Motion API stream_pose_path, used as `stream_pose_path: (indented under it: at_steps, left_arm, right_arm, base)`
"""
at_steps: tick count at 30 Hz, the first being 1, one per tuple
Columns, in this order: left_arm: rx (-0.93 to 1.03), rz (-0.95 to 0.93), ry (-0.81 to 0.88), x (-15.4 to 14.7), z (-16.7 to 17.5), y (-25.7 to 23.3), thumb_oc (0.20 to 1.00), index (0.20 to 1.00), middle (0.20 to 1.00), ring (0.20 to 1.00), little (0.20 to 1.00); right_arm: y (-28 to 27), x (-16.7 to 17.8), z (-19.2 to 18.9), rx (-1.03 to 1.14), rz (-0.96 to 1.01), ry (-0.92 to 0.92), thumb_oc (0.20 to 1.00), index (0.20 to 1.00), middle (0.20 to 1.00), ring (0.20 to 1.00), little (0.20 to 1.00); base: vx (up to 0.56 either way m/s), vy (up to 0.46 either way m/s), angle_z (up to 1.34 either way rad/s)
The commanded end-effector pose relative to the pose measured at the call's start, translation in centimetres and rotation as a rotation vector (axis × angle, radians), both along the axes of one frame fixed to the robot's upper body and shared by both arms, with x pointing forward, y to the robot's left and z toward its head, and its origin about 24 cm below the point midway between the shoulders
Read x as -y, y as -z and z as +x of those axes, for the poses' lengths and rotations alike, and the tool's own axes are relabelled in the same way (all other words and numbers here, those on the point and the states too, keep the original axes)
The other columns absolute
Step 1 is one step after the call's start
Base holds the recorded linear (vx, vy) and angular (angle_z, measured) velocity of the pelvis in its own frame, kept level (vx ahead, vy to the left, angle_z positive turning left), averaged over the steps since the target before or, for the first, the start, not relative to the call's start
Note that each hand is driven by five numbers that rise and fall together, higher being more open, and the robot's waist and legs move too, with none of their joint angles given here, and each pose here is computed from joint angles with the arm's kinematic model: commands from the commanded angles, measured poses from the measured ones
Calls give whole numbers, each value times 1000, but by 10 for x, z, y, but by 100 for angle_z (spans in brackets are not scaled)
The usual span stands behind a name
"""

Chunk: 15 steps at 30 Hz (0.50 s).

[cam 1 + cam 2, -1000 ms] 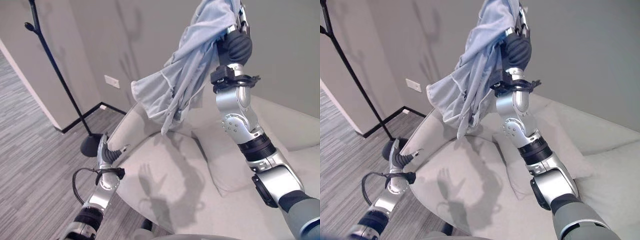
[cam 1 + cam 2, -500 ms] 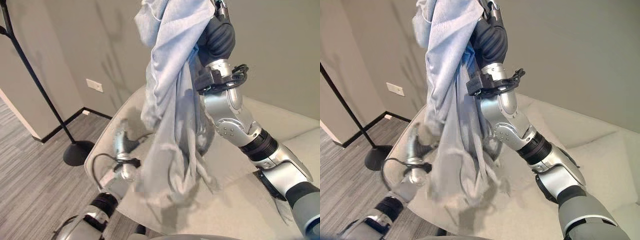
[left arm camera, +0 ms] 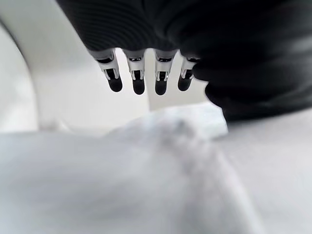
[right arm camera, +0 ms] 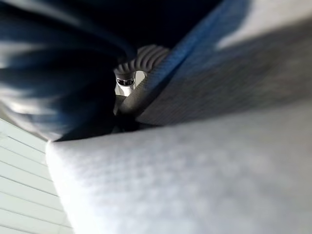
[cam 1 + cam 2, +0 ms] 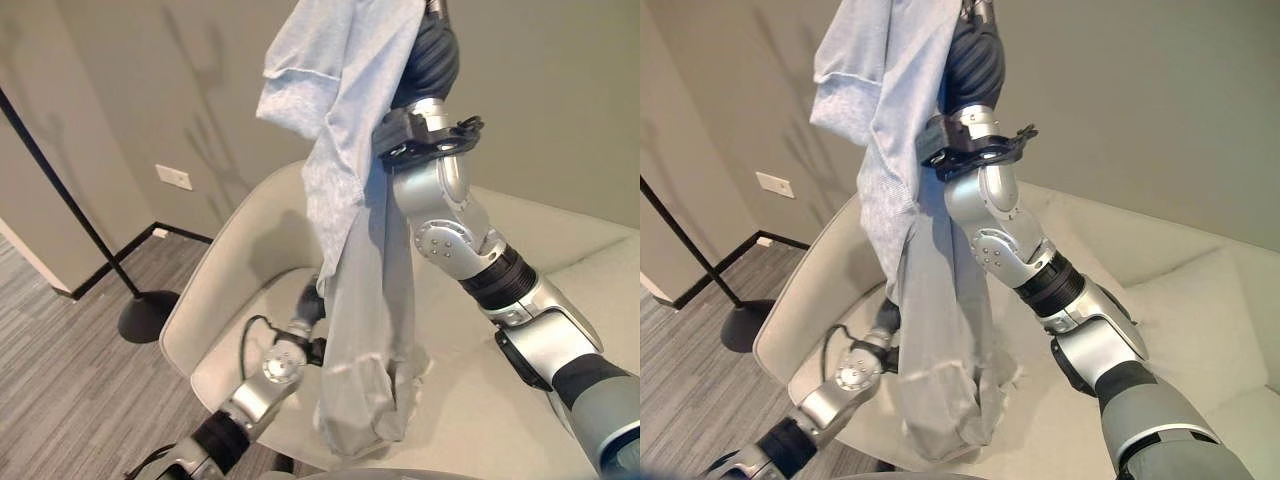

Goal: Hang the clothes on the sofa on the clothes rack.

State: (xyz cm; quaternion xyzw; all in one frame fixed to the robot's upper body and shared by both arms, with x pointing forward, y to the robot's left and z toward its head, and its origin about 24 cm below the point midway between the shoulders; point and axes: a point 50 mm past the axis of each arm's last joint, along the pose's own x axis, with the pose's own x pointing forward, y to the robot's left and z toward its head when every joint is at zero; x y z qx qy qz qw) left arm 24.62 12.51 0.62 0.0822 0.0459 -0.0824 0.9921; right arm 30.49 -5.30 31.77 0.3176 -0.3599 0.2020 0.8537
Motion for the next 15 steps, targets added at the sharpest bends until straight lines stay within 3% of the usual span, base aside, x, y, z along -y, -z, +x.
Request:
stream_pose_path:
  at_steps: [1,15]
  left_arm:
    - [30,19,17,5,7,0,1000,1000,1000,1000,1000]
    - [-13,164,60,-22,-1,14,1000,1000,1000,1000,1000]
  right_arm:
    - [-35,23,-8,150,63,87,200,200,200,200,200]
    - [-86,37,-3,249,26,212,200,200,200,200,200]
  base:
    - [23,4,5]
    - [7,2,1]
